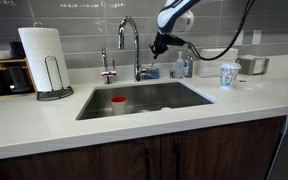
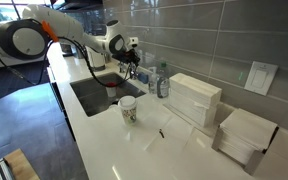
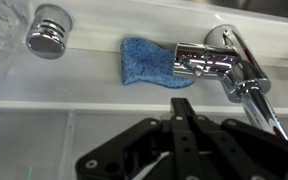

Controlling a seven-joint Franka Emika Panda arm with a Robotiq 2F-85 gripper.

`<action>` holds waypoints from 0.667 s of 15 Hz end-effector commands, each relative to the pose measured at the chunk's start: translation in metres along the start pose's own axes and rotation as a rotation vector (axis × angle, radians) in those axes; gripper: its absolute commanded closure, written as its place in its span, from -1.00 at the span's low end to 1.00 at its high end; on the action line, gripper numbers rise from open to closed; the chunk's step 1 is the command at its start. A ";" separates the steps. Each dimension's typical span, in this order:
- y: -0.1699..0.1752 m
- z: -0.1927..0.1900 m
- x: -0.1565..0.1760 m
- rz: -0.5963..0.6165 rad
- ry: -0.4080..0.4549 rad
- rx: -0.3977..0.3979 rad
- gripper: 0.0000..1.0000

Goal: Push the tap to the left, open the tap, close the tap

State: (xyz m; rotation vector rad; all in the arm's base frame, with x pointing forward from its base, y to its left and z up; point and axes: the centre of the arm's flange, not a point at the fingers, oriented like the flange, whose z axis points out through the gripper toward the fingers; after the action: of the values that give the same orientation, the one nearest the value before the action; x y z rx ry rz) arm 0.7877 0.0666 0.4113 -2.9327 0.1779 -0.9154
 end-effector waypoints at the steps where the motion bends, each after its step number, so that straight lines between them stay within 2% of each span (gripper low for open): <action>1: 0.004 -0.003 -0.010 -0.002 -0.063 -0.057 0.93; 10: 0.007 0.004 -0.018 -0.007 -0.124 -0.084 0.93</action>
State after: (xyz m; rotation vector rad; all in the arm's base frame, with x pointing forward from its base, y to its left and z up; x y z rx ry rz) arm 0.7828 0.0606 0.4002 -3.0222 0.1803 -0.7828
